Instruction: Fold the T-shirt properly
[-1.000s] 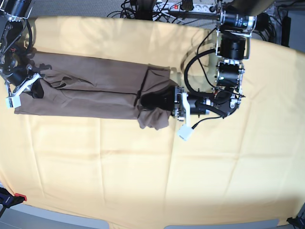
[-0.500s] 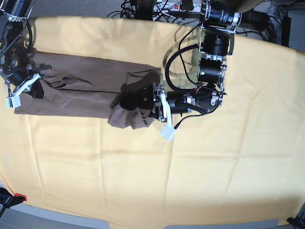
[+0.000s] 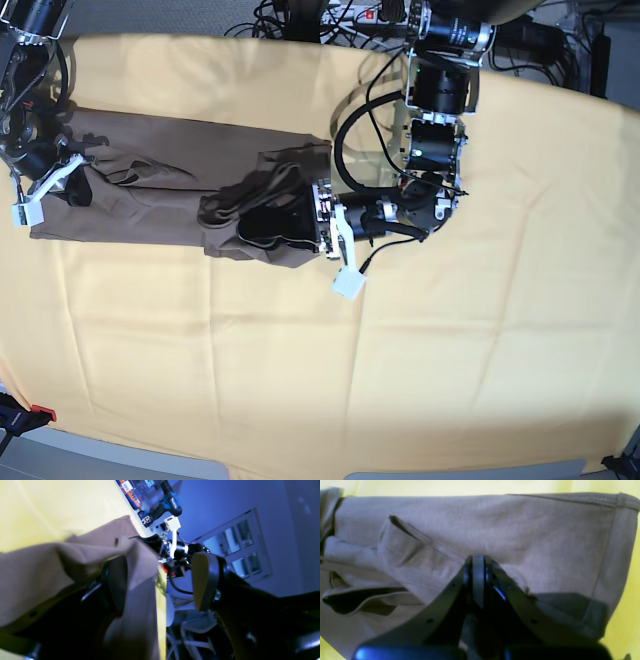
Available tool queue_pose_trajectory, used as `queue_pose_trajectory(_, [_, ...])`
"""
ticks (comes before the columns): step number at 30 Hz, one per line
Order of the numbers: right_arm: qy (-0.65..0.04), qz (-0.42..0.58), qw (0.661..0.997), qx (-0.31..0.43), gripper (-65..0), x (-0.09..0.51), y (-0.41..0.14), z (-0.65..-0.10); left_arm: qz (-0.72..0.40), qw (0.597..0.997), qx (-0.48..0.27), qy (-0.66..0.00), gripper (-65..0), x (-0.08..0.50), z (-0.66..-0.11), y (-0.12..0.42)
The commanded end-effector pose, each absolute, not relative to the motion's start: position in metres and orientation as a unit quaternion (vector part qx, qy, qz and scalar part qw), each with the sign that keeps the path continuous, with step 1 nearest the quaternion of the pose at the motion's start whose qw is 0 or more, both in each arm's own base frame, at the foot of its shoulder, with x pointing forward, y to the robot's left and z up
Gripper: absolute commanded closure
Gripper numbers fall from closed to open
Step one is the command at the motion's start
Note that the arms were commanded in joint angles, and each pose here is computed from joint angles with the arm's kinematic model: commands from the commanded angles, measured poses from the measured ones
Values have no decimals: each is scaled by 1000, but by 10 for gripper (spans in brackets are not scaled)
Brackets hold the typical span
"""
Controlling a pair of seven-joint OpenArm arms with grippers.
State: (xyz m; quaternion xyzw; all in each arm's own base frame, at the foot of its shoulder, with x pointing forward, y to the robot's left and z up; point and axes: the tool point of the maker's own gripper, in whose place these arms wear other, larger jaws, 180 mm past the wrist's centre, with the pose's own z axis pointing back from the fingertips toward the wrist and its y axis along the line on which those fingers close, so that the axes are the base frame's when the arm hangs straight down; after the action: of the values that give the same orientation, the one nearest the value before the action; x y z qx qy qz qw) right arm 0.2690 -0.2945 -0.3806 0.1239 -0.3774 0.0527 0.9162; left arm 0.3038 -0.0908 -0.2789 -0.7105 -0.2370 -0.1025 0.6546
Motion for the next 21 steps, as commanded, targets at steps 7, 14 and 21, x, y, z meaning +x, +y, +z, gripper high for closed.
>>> queue_pose_trajectory(7, [-384,59,914,115,-37,273,-301,-372,-120,604,-745,-257,-409,302,-246,-115])
queue_pose_trajectory(14, [-405,51,902,138,-37,279,-297,-362,-185,604,-727,-269,0,305,-239,-109])
queue_pose_trajectory(21, [-446,52,884,128,-97,307,-306,-333,-182,617,-711,-285,0,315,-243,-90])
